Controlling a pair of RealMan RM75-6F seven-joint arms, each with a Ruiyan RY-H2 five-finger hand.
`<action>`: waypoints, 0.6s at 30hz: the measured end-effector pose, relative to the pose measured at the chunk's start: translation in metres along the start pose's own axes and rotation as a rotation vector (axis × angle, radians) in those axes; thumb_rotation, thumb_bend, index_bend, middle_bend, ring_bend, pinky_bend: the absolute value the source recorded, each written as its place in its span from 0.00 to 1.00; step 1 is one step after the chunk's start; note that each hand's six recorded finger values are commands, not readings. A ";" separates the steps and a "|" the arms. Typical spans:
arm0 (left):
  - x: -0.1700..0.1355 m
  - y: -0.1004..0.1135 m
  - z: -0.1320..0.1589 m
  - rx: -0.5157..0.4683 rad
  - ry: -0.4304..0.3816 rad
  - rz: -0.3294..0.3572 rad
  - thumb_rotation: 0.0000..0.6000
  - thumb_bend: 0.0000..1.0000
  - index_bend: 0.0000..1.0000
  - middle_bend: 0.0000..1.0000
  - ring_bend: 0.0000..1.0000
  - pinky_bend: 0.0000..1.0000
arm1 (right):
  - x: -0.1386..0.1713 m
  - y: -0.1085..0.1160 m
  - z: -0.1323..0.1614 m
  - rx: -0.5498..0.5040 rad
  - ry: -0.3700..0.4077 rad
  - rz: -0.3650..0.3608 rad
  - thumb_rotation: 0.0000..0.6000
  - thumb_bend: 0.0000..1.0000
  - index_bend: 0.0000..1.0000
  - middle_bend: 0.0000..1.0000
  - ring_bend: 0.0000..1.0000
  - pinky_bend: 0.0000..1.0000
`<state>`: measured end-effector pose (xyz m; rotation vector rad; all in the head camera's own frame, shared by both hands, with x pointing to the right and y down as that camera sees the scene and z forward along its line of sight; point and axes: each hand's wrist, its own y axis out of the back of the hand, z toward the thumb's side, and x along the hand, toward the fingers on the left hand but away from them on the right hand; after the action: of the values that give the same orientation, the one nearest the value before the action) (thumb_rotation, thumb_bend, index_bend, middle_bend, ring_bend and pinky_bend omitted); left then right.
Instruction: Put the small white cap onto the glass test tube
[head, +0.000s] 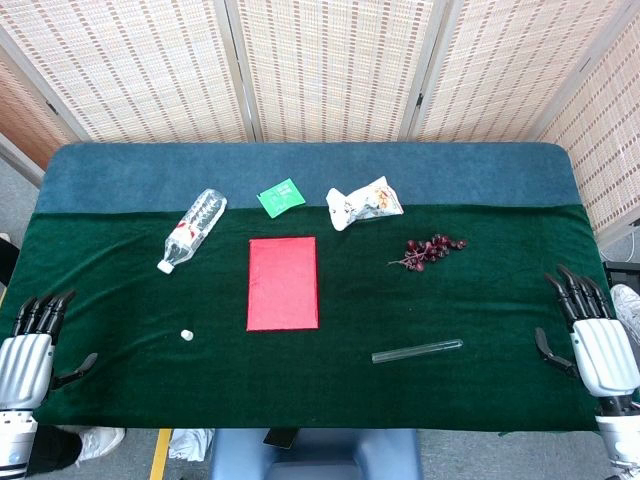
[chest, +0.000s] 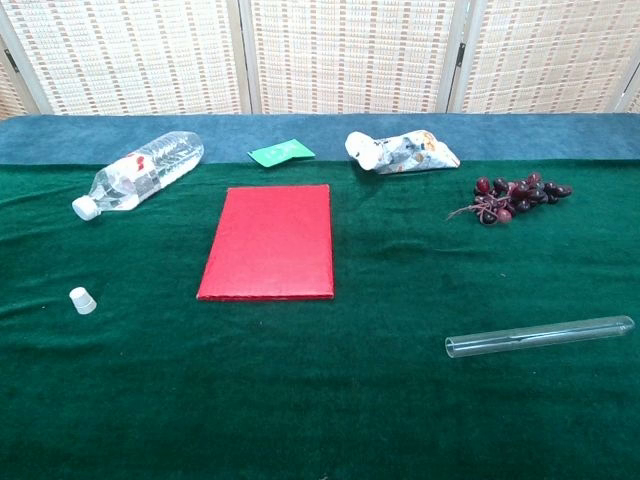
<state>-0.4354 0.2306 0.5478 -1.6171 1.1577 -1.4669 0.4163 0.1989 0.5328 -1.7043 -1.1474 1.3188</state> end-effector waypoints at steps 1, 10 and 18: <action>0.000 0.000 0.000 0.000 -0.001 0.002 1.00 0.28 0.05 0.15 0.10 0.00 | 0.000 0.001 0.000 0.000 0.000 -0.003 0.92 0.55 0.00 0.00 0.00 0.00; -0.003 0.000 0.000 0.003 0.003 0.000 1.00 0.28 0.05 0.15 0.11 0.00 | 0.001 0.001 -0.001 0.000 0.010 -0.007 0.92 0.55 0.00 0.00 0.00 0.00; -0.006 0.004 0.000 0.006 -0.001 0.011 1.00 0.28 0.06 0.15 0.12 0.00 | 0.002 -0.004 0.002 0.009 0.031 0.010 0.92 0.55 0.00 0.03 0.05 0.00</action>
<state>-0.4360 0.2340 0.5418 -1.6055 1.1587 -1.4608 0.4133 0.2019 0.5348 -1.7206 -1.1149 1.2973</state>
